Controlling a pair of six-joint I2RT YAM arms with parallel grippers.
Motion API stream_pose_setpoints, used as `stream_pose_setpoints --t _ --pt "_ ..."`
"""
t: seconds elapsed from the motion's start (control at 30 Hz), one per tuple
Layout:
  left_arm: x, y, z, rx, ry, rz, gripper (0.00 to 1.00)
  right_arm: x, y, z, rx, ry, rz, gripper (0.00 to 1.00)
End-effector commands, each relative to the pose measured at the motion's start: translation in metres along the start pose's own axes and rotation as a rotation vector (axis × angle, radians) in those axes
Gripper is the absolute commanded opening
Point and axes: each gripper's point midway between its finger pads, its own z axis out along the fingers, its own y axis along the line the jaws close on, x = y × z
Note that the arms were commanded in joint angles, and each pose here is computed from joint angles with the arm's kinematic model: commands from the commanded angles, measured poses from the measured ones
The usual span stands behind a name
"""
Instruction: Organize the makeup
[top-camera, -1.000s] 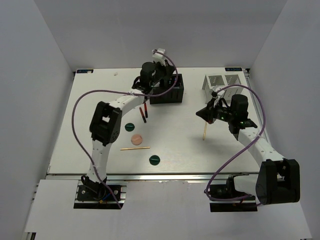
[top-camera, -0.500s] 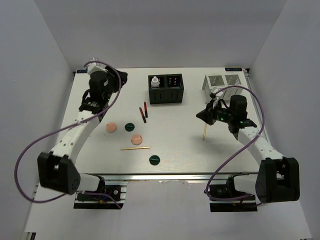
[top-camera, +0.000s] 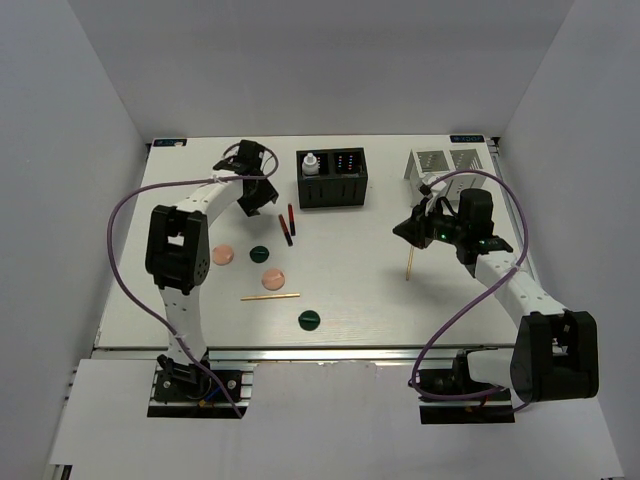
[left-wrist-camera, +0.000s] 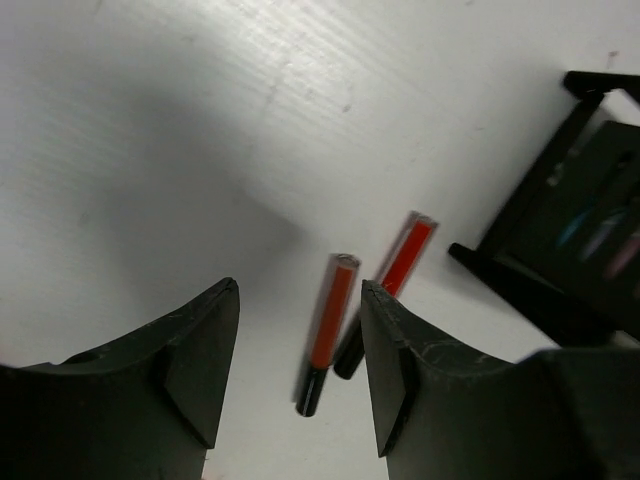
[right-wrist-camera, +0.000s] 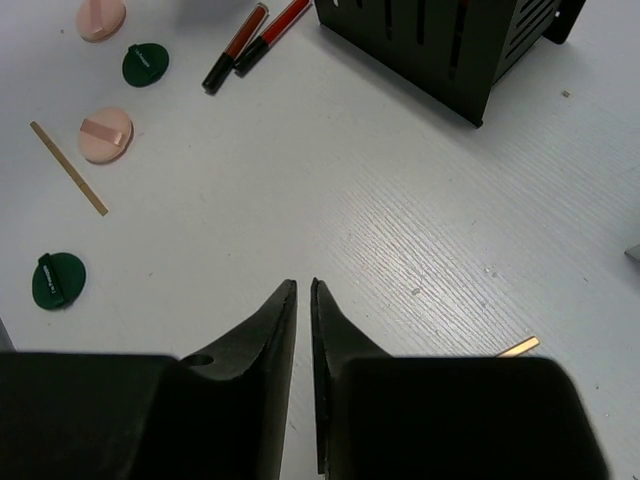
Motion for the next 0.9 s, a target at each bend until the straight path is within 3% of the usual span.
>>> stream_pose_setpoints --t 0.0,0.53,0.87 --pt "-0.004 -0.020 -0.016 0.020 0.000 0.072 0.62 -0.015 -0.002 -0.004 0.023 -0.041 -0.021 0.17" --pt "0.030 -0.024 0.018 -0.037 0.094 0.160 0.58 -0.013 -0.004 -0.002 0.031 -0.044 -0.003 0.17" --pt "0.052 -0.011 0.031 -0.114 0.152 0.228 0.49 -0.012 -0.004 -0.003 0.033 -0.048 0.005 0.17"
